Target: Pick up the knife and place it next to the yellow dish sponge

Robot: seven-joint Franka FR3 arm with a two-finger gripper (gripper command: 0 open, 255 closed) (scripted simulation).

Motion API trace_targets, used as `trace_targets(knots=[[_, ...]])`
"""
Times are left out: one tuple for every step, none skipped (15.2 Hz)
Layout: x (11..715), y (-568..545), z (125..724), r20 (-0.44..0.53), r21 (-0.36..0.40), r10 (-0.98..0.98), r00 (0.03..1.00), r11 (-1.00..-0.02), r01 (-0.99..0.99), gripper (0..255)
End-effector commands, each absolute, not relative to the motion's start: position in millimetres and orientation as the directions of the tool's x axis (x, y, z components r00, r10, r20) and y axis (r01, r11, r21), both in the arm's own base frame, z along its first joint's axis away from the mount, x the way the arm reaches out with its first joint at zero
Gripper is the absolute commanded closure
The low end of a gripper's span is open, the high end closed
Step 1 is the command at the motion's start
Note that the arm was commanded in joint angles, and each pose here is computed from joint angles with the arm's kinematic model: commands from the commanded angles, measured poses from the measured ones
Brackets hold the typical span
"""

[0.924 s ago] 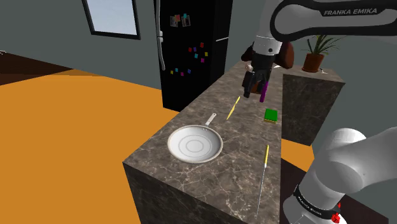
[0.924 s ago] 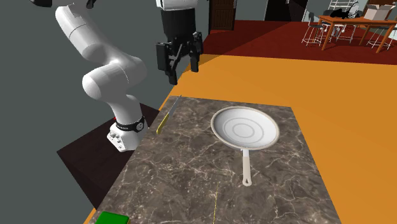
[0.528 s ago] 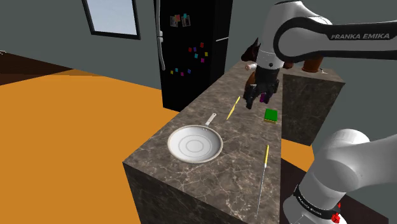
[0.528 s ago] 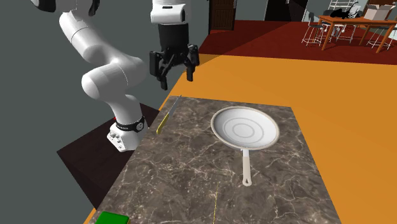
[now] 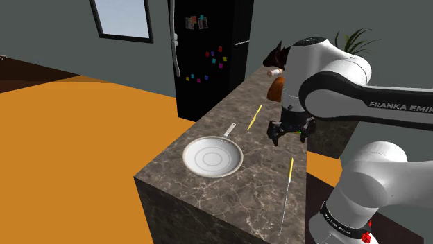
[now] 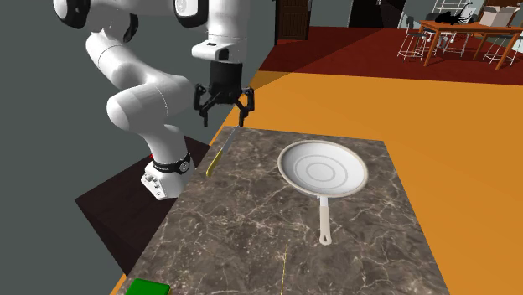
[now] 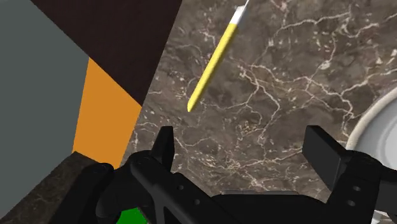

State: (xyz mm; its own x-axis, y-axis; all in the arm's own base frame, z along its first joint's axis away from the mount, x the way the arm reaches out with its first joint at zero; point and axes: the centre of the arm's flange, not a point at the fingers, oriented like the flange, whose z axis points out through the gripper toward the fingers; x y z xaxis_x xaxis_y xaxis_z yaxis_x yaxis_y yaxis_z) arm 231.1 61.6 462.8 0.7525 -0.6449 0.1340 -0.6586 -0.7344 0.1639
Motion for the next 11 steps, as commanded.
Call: trace_targets(knots=[[221.6, 77.7, 437.6, 0.163, 0.187, -0.729, 0.665, -0.639, -0.746, 0], [217.5, 85.9, 426.8, 0.177, 0.197, -0.763, 0.622, -0.592, -0.781, 0], [214.0, 94.1, 415.9, 0.191, 0.206, -0.794, 0.578, -0.543, -0.814, 0], [210.9, 102.3, 404.8, 0.206, 0.215, -0.822, 0.531, -0.491, -0.844, 0], [208.3, 110.4, 393.5, 0.221, 0.222, -0.847, 0.483, -0.438, -0.871, 0], [206.2, 118.5, 382.1, 0.237, 0.229, -0.869, 0.434, -0.384, -0.895, 0], [204.6, 126.5, 370.6, 0.253, 0.234, -0.888, 0.383, -0.328, -0.915, 0], [203.4, 134.3, 358.9, 0.269, 0.238, -0.904, 0.331, -0.271, -0.933, 0], [202.9, 139.2, 351.4, 0.28, 0.241, -0.913, 0.298, -0.234, -0.942, 0], [202.1, 137.4, 346.5, 0.28, 0.241, -0.913, 0.298, -0.234, -0.942, 0], [201.3, 135.7, 341.6, 0.28, 0.241, -0.913, 0.298, -0.234, -0.942, 0]])
